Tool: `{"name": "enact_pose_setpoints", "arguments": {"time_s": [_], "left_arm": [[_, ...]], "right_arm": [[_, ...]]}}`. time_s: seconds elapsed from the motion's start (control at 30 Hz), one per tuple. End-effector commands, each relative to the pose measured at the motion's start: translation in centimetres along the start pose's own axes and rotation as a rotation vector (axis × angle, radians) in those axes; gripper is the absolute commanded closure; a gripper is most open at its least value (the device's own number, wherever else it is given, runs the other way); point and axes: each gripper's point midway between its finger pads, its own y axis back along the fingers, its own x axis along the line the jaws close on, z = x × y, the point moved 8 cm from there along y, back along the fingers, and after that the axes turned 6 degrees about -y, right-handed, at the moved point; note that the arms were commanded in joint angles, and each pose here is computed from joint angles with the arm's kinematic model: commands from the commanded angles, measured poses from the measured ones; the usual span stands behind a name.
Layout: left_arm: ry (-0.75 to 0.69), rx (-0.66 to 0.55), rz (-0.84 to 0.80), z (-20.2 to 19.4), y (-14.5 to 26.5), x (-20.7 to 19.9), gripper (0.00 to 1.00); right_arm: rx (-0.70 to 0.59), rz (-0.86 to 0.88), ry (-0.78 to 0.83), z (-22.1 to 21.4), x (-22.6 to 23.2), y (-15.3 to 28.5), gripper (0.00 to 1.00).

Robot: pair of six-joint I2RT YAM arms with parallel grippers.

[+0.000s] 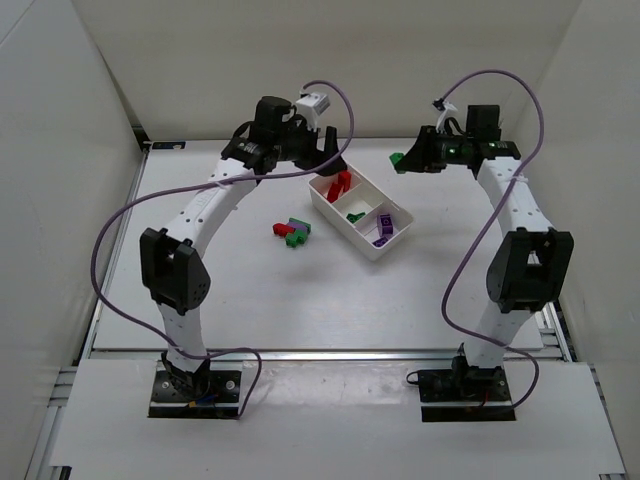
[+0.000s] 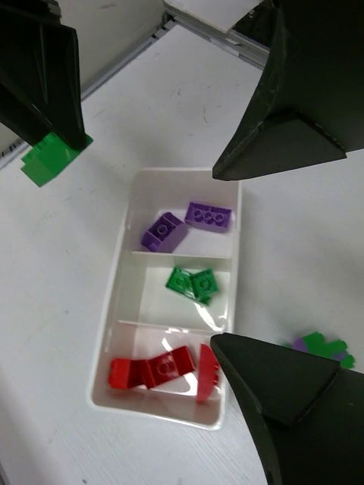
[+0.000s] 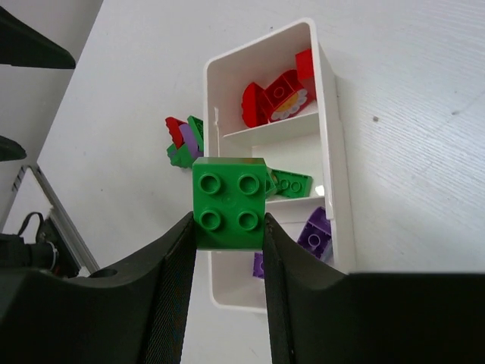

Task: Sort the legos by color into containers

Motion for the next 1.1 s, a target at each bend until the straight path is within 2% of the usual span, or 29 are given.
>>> {"name": "enact_pose_setpoints", "arguments": {"time_s": [0.0,0.27,0.3,0.57,0.77,1.07], "left_arm": [[0.007,0.025,0.099,-0.6,3.0,1.4,0.08],[0.021,0.018,0.188,-1.3,6.5,3.1,0.06],[0.03,0.016,0.208,-1.4,7.0,3.6,0.01],[0.14,0.009,0.287,-2.6,10.1,6.2,0.0],[0.238,0.014,0.325,-3.2,11.2,7.7,0.01],[0.233,0.041,0.311,-4.0,11.4,8.2,0.01]], "right_arm": [[-0.022,0.02,0.099,1.7,0.9,-1.0,1.0],[0.033,0.048,0.125,1.4,1.0,-4.1,1.0],[0.045,0.055,0.162,1.3,1.2,-4.6,1.0],[0.08,0.01,0.21,0.8,1.1,-7.2,1.0],[0.107,-0.05,0.248,0.3,1.3,-8.7,1.0],[0.161,-0.156,0.283,-1.4,0.6,-11.2,1.0]]}}
